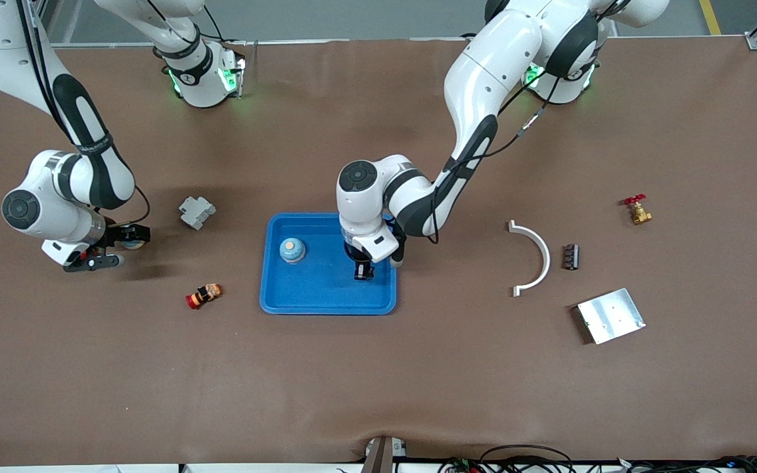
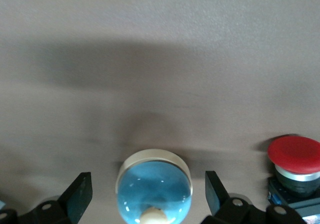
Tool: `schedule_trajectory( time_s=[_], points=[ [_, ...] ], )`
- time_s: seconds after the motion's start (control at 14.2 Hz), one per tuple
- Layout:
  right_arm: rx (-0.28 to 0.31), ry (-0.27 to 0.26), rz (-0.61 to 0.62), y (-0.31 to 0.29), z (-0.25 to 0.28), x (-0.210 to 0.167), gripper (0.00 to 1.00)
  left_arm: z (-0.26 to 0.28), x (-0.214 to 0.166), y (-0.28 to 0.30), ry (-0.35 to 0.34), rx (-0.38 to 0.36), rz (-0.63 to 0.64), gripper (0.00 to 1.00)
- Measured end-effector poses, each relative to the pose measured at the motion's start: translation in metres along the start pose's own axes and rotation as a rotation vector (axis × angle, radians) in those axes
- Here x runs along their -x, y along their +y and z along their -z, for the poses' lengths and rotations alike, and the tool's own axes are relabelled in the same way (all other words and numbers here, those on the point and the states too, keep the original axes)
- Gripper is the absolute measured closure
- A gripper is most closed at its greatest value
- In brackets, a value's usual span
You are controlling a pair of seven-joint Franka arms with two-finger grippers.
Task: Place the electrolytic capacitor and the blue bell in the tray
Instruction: 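Lower the capacitor into the tray while the right gripper reaches the second bell, then release the capacitor and raise the left gripper while the right gripper lifts the bell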
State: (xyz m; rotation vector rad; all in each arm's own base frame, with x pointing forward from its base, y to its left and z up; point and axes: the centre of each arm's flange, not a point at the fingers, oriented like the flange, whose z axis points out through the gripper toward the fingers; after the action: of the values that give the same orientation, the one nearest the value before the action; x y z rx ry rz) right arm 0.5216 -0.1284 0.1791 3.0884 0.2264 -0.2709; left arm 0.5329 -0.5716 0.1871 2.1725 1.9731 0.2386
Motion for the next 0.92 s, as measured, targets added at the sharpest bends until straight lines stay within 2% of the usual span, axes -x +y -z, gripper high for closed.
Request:
schedule_trajectory(
  time_s=[0.21, 0.35, 0.7, 0.92],
  points=[
    [-0.002, -0.009, 0.002, 0.000, -0.006, 0.001, 0.00, -0.002, 0.000, -0.001, 0.001, -0.001, 0.000, 0.66],
    [-0.002, -0.012, 0.002, 0.000, -0.008, 0.001, 0.00, -0.002, -0.001, 0.000, 0.002, 0.000, 0.000, 0.51],
    [-0.005, -0.020, 0.002, 0.000, -0.012, 0.003, 0.00, 0.004, -0.001, 0.003, 0.014, -0.004, 0.004, 0.02],
    [-0.006, -0.026, 0.007, 0.000, -0.015, 0.003, 0.03, 0.026, -0.012, 0.019, 0.032, -0.029, -0.006, 0.00]
  ],
)
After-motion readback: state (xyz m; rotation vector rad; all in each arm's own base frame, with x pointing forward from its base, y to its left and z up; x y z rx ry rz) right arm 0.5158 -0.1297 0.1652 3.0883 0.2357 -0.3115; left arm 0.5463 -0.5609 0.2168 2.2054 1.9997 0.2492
